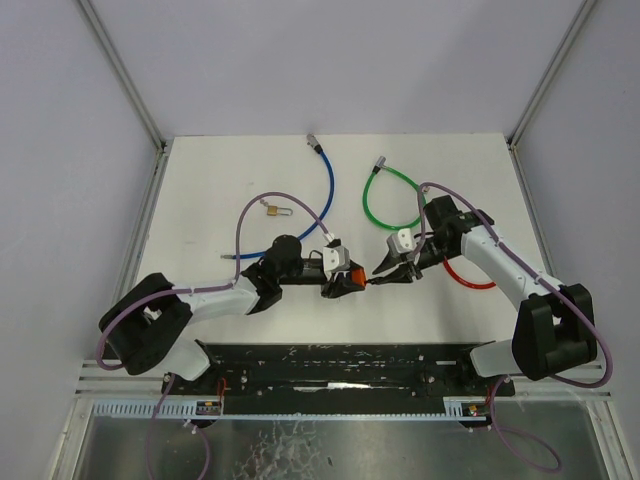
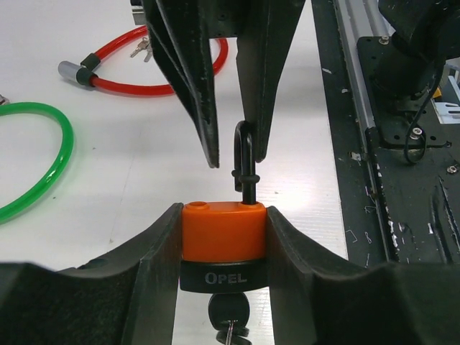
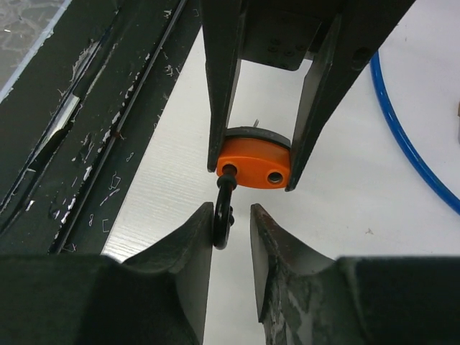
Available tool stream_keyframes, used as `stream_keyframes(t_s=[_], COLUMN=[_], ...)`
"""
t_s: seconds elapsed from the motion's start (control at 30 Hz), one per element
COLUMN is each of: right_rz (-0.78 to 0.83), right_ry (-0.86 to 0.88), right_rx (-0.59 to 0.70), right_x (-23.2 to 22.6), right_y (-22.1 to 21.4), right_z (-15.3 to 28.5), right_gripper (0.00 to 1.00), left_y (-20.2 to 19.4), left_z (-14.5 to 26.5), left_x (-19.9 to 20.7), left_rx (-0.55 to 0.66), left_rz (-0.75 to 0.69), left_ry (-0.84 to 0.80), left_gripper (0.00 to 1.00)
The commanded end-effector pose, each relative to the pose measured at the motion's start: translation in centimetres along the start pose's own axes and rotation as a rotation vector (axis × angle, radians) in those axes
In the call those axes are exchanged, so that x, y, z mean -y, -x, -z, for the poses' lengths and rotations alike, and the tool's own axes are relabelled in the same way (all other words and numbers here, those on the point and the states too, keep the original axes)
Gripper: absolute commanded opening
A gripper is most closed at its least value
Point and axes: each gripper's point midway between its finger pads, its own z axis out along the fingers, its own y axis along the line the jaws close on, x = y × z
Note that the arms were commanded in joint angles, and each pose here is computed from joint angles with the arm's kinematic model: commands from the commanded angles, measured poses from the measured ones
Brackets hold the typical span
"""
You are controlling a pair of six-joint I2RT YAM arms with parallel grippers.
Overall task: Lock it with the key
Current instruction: Pick up the lock from the center of the board.
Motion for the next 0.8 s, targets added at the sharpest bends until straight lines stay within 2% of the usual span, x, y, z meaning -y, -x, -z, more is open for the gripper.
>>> stream_keyframes(t_s=[0.0, 0.13, 0.27, 0.3, 0.4, 0.47, 0.53, 0.6, 0.63, 0.77], right_rz=[0.023, 0.027, 0.033, 0.036, 0.022, -0.005, -0.030, -0.056, -0.067, -0.124], right_ry=[0.006, 0.006, 0.020, 0.023, 0.027, 0.018, 0.008, 0.001, -0.002, -0.017], right_rx=[-0.010, -0.009, -0.010, -0.008, 0.007, 0.015, 0.023, 0.028, 0.031, 0.039], right_x=[0.4, 0.4, 0.1, 0.0, 0.0, 0.3, 0.5, 0.7, 0.7, 1.2], right_y=[0.6, 0.8, 1.1, 1.3, 2.1, 2.7, 3.3, 3.7, 3.9, 4.5], right_z=[-0.1, -0.1, -0.2, -0.1, 0.0, 0.1, 0.3, 0.4, 0.4, 0.5], right_gripper=[0.30, 0.23, 0.04, 0.00, 0.00, 0.00, 0.00, 0.00, 0.00, 0.00], left_y=[2.5, 2.4, 2.5, 2.4, 2.2, 2.1, 2.3, 2.8, 3.1, 4.4], left_z=[-0.3, -0.2, -0.3, -0.3, -0.3, 0.0, 0.6, 1.3, 1.7, 3.6], left_x=[-0.8, -0.9, -1.2, -1.5, -2.7, -3.5, -4.1, -4.7, -4.8, -5.3], left_rx=[0.092, 0.087, 0.089, 0.086, 0.061, 0.053, 0.057, 0.076, 0.088, 0.142], left_rz=[-0.065, -0.060, -0.049, -0.035, 0.010, 0.033, 0.045, 0.056, 0.065, 0.076], left_ry=[0.032, 0.041, 0.057, 0.074, 0.138, 0.189, 0.227, 0.274, 0.292, 0.345], left_gripper=[0.00, 0.00, 0.00, 0.04, 0.28, 0.49, 0.61, 0.86, 0.92, 0.99])
